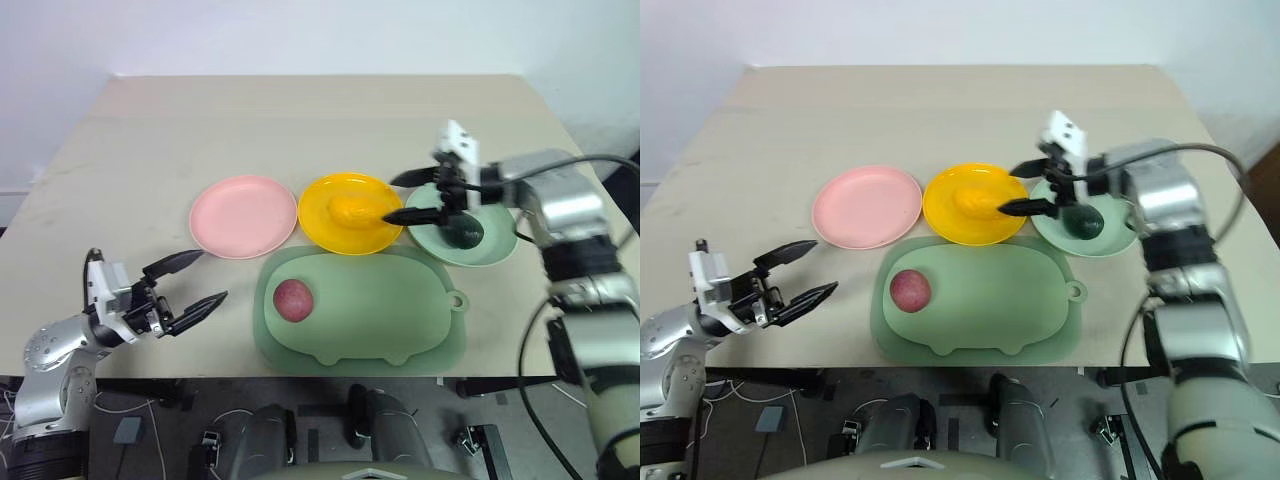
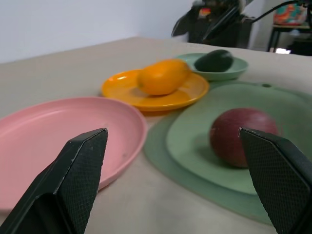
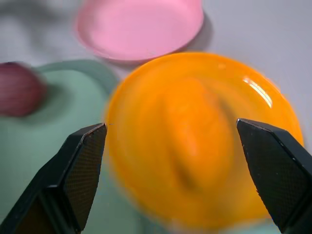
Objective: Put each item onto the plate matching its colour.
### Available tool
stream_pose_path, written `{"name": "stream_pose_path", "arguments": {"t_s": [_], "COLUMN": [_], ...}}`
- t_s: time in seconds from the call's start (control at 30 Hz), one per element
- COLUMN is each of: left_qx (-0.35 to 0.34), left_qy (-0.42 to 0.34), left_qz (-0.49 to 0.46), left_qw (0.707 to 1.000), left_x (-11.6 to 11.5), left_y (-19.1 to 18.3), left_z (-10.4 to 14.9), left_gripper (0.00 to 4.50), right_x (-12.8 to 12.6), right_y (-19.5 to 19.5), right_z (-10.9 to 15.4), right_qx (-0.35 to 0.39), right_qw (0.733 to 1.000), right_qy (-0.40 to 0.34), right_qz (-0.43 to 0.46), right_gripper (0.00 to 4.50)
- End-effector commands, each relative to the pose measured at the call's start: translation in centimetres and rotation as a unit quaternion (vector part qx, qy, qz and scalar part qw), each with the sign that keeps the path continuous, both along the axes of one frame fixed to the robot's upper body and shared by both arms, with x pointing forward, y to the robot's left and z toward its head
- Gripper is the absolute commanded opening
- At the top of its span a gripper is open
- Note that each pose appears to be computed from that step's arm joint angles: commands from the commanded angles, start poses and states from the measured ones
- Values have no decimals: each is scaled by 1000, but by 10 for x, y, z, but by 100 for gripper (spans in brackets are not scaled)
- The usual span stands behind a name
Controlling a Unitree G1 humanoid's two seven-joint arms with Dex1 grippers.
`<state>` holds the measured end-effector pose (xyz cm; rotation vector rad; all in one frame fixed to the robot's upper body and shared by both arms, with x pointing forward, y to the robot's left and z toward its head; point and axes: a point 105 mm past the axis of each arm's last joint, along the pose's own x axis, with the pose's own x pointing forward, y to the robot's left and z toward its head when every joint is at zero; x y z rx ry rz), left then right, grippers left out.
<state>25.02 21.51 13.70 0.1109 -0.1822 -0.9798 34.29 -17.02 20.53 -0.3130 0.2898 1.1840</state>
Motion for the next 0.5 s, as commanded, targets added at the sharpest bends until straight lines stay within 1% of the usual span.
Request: {"name": "stream_pose_path", "arguments": {"t_s": [0.03, 0.13, 0.2, 0.27, 0.33, 0.43, 0.5], "left_qx": [-2, 3, 8, 11, 18, 22, 22], "left_qy": [-3, 5, 6, 6, 0, -2, -7], "left_qz": [-26, -38, -44, -50, -52, -67, -78], "left_qw": [1000, 999, 999, 999, 998, 997, 997], "left_x": [-3, -2, -1, 2, 4, 6, 7], "left_y": [-13, -17, -20, -21, -22, -30, -39], "left_z": [5, 4, 4, 4, 5, 2, 0], "left_gripper": [450, 450, 450, 450, 450, 450, 450], "right_x": [-39, -68, -87, -102, -110, -114, -114], "right_y": [-10, -29, -41, -54, -64, -81, -86], "right_z": [11, -5, -13, -24, -31, -45, -51], "right_qx": [28, 37, 52, 49, 48, 44, 39], "right_qw": [999, 999, 998, 998, 998, 998, 997], "right_qy": [-9, 17, 6, -12, -29, -47, -58], "right_qz": [23, 17, 24, 25, 20, -10, -22], "right_gripper": [447, 447, 447, 447, 447, 447, 447]}}
